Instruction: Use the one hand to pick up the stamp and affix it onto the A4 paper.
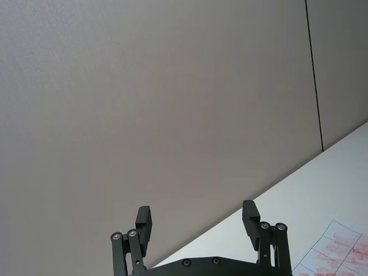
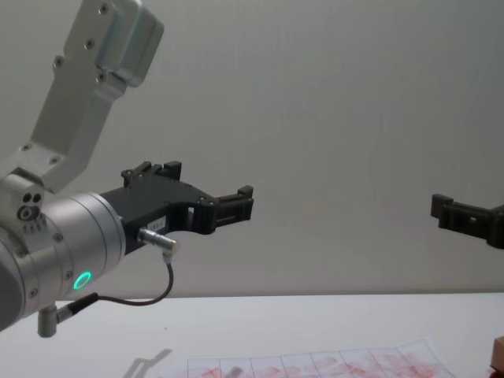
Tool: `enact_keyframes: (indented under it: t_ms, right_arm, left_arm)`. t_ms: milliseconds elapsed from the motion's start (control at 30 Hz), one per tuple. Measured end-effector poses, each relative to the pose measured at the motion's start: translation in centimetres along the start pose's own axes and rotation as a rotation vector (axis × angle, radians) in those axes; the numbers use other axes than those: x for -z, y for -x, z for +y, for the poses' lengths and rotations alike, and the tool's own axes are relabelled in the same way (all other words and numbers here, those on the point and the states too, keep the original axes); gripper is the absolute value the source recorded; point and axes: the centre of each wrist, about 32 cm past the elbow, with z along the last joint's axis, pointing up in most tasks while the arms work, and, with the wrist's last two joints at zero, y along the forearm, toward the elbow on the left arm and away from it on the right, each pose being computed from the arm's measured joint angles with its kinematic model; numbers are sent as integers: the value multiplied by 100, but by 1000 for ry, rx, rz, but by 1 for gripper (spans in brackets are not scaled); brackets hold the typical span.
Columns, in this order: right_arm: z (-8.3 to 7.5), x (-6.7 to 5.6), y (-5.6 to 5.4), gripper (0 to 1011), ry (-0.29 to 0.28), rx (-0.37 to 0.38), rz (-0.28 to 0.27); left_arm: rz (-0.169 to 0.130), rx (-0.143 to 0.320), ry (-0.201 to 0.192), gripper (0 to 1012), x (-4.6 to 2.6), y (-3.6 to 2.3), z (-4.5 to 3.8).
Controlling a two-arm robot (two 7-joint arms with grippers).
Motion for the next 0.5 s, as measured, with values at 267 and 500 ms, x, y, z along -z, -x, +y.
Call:
enact_keyframes:
  t_ms: [267, 500]
  right_arm:
    - [0, -1, 2, 1001, 0, -1, 0]
    - [0, -1, 2, 1001, 0, -1, 0]
  left_arm:
    - [0, 0, 0, 1001, 0, 0, 0]
    - [0, 0, 0, 1001, 0, 0, 0]
